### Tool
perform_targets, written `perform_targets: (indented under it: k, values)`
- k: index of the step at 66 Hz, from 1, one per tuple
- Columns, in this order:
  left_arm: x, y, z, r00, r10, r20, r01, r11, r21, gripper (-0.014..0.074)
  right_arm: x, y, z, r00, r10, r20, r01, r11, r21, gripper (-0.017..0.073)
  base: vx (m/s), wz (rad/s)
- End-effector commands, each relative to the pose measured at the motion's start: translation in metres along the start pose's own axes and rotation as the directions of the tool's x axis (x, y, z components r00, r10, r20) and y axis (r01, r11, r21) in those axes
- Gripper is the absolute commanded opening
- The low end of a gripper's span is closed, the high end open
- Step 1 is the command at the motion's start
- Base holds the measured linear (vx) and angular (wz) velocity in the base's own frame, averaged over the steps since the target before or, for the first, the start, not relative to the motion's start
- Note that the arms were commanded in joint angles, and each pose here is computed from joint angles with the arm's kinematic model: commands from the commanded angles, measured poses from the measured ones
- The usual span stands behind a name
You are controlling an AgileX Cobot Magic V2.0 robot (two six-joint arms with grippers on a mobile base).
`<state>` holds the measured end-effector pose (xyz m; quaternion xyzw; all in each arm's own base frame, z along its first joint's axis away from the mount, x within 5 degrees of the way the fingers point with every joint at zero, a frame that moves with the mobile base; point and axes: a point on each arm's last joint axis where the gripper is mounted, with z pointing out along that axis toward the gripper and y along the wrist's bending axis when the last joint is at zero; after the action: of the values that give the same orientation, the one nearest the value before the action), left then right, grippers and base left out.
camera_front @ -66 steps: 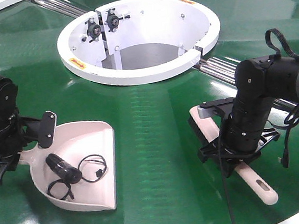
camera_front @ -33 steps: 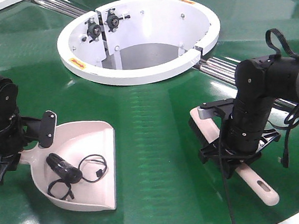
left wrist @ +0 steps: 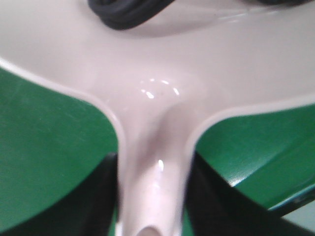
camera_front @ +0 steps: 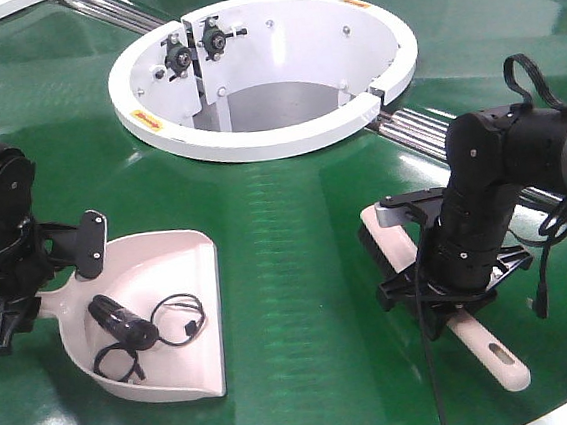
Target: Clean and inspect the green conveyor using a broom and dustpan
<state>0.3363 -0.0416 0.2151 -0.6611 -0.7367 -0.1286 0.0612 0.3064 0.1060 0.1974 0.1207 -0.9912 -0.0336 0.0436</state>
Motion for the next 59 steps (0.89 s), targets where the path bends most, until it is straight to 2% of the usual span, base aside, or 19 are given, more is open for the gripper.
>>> perform_targets:
  k: [1, 10, 18, 26, 46, 59]
  values:
    - [0.004, 0.002, -0.019, 0.999, -0.049, 0.017, 0.050, 0.997, -0.053, 0.0432, 0.002, 0.000, -0.020, 0.998, -0.001, 0.057, 0.001, 1.000, -0.011, 0.0004, 0.00, 0.00]
    - [0.004, 0.001, -0.019, 0.996, -0.083, 0.015, 0.083, 0.996, -0.044, 0.0565, 0.002, 0.000, -0.020, 0.998, -0.002, 0.057, 0.002, 1.000, -0.011, 0.0036, 0.00, 0.00]
    - [0.004, 0.001, -0.019, 0.996, -0.090, 0.015, 0.090, 0.995, -0.044, 0.0620, 0.002, 0.000, -0.020, 0.998, -0.002, 0.057, 0.002, 1.000, -0.011, 0.0105, 0.00, 0.00]
    - [0.004, -0.001, -0.023, 0.994, -0.101, 0.038, 0.103, 0.994, -0.046, 0.0617, 0.002, 0.000, -0.020, 0.998, -0.003, 0.058, 0.004, 1.000, -0.010, 0.0200, 0.00, 0.00]
    - [0.005, -0.009, -0.040, 0.983, -0.143, 0.116, 0.148, 0.989, -0.032, 0.0589, 0.001, -0.002, -0.020, 0.998, -0.014, 0.068, 0.013, 1.000, 0.014, 0.0503, 0.00, 0.00]
    - [0.007, -0.019, -0.062, 0.960, -0.184, 0.213, 0.197, 0.980, -0.040, 0.0589, 0.004, -0.003, -0.029, 0.994, -0.023, 0.104, 0.020, 0.999, 0.028, 0.0573, 0.00, 0.00]
